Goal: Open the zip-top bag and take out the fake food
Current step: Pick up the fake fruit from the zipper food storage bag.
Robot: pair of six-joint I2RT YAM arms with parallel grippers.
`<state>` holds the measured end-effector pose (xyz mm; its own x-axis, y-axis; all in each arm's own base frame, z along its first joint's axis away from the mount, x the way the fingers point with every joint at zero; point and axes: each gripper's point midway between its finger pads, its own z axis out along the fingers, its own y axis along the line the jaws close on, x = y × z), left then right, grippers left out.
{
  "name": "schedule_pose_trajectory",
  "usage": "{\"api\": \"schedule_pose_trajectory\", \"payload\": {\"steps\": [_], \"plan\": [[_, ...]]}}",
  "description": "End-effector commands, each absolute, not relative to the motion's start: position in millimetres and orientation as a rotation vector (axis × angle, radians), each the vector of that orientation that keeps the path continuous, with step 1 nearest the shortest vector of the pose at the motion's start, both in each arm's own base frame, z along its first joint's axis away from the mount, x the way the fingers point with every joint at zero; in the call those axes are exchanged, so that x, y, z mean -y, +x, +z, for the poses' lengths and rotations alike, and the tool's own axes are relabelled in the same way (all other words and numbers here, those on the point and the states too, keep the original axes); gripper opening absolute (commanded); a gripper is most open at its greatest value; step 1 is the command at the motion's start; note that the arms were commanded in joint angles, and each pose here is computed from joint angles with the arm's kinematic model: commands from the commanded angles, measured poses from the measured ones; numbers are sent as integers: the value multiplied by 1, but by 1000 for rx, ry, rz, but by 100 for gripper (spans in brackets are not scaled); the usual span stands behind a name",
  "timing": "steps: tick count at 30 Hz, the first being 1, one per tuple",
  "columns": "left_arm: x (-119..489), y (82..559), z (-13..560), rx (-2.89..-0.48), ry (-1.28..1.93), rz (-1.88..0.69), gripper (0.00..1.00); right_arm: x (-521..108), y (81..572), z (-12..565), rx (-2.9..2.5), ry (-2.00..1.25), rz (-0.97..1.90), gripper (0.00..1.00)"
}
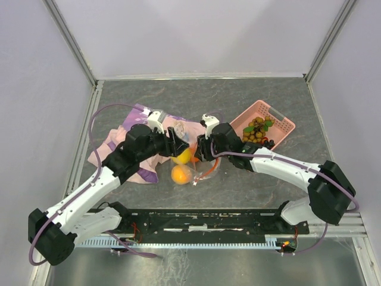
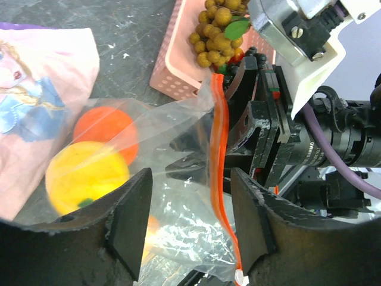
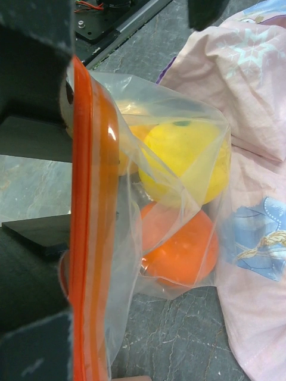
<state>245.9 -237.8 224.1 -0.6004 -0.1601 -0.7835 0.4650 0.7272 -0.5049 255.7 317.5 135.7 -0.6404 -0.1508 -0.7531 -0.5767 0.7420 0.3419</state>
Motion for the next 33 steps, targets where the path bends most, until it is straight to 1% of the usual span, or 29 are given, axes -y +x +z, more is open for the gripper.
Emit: {"api": "schedule_pose_trajectory", "payload": {"steps": [1,6,11,14,17,20,26,28,29,33], "plan": [[208,254,205,-2046,205,-786,69,-327,258,139,-2168,-526,797,45],[186,264,180,-2070,94,-851,72,-331,257,135,-2171,-525,819,45],[173,274,154,-2095,-22,-961,72,-332,256,133,-2175,-524,833,46],[175,278,156,-2059,-42,-1054,72,-333,255,132,-2171,-526,840,46],[178,285,156,-2042,-53,-1087,70,-335,255,131,-2169,-526,855,46],[182,289,153,-2037,-68,-1125,67,-339,255,131,-2166,-525,874,47],[187,296,146,-2041,-93,-1164,49,-346,253,128,-2168,-528,923,47],[188,296,143,-2050,-92,-1177,45,-350,253,127,-2167,-529,942,47],[189,295,142,-2055,-91,-1181,43,-351,253,126,-2168,-530,952,47],[188,291,136,-2078,-86,-1173,43,-357,253,126,-2162,-528,981,48]]}}
